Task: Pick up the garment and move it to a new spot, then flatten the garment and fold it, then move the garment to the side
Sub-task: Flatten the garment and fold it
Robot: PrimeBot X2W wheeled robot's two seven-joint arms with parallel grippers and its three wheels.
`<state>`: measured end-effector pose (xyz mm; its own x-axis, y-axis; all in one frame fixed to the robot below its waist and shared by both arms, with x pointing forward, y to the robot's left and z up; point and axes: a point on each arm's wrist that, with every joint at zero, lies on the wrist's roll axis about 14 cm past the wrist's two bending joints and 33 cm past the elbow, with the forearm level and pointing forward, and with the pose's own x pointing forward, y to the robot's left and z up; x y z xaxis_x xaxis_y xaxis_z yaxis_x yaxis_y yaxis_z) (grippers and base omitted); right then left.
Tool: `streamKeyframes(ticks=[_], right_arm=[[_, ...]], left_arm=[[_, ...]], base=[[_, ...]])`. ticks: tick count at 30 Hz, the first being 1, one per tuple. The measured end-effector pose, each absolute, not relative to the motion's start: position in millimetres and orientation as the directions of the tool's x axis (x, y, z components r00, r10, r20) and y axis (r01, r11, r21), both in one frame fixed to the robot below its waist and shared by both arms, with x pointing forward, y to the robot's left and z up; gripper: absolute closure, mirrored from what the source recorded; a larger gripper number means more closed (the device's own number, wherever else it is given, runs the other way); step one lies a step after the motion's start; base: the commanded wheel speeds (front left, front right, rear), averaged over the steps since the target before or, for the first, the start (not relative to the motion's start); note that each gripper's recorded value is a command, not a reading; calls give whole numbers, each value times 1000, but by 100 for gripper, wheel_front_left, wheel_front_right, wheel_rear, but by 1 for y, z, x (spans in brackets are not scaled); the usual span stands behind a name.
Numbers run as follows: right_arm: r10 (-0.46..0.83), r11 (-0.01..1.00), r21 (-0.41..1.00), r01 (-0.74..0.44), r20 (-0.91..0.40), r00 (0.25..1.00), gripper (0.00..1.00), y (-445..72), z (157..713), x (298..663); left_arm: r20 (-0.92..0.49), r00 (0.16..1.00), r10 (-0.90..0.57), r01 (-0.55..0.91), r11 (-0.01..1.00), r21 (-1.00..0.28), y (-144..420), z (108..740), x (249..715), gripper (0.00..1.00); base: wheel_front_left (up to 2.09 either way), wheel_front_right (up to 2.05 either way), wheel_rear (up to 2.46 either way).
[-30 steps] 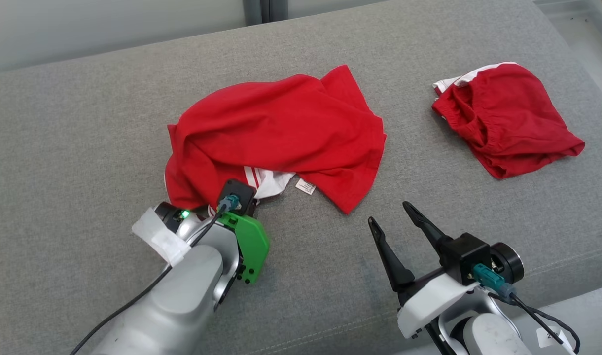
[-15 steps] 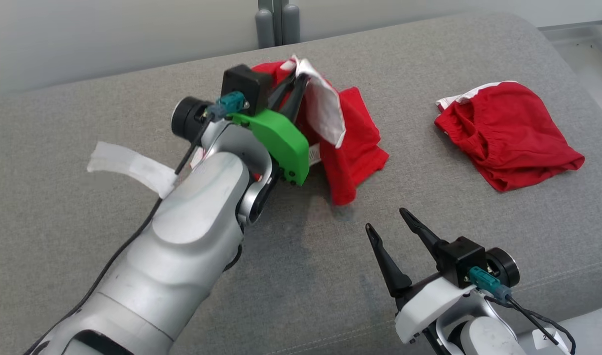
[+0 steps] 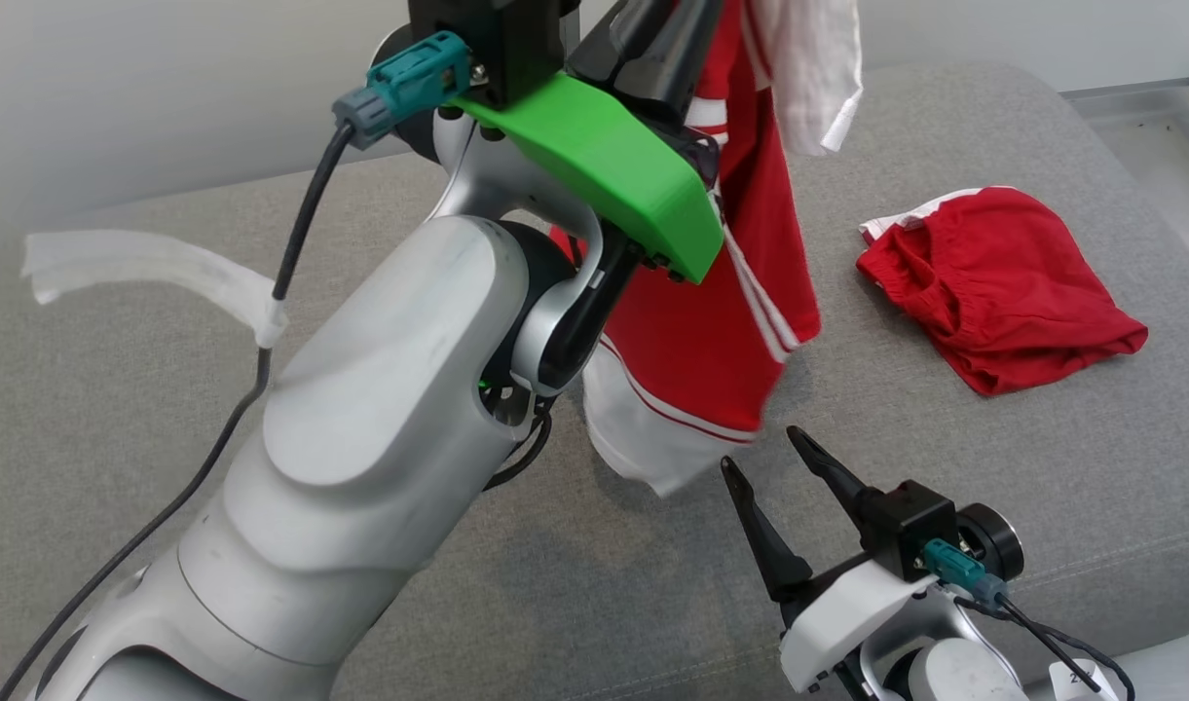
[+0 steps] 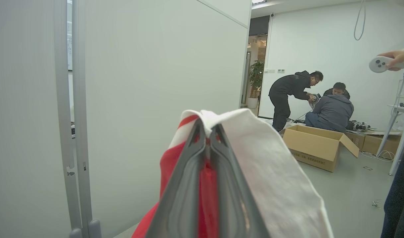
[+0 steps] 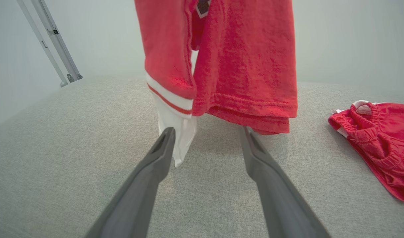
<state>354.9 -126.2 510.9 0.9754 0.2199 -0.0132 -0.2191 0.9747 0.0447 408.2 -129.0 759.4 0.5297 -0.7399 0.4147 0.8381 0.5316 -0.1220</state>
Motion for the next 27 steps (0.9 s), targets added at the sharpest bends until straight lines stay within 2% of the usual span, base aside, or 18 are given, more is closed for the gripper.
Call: streamKeyframes(ticks=[3, 7, 10, 15, 21, 26, 27], right_arm=[[220, 975, 45, -220, -12, 975, 0, -126, 511, 354], [224, 973, 51, -223, -11, 975, 0, -124, 511, 354], [227, 973, 54, -226, -17, 974, 0, -123, 509, 354], [223, 974, 55, -221, -27, 974, 0, -125, 506, 355], [222, 974, 51, -220, -36, 974, 0, -125, 504, 359], [221, 975, 40, -218, -62, 973, 0, -126, 497, 360], [221, 975, 38, -219, -66, 973, 0, -126, 496, 361]], left_arm=[[442, 508, -739, 848, 519, -106, -127, 777, 396, 100], [454, 529, -717, 832, 543, -114, -119, 785, 400, 100], [411, 610, -677, 784, 591, -189, -105, 768, 426, 100], [223, 793, -566, 607, 766, -213, -57, 690, 488, 100], [10, 930, -367, 366, 924, -109, 23, 607, 543, 100], [-75, 976, -204, 203, 979, -24, 84, 565, 565, 100], [-89, 980, -177, 176, 984, -20, 93, 559, 568, 86]], base=[[0, 0, 0], [0, 0, 0], [0, 0, 0], [0, 0, 0], [0, 0, 0], [0, 0, 0], [0, 0, 0]])
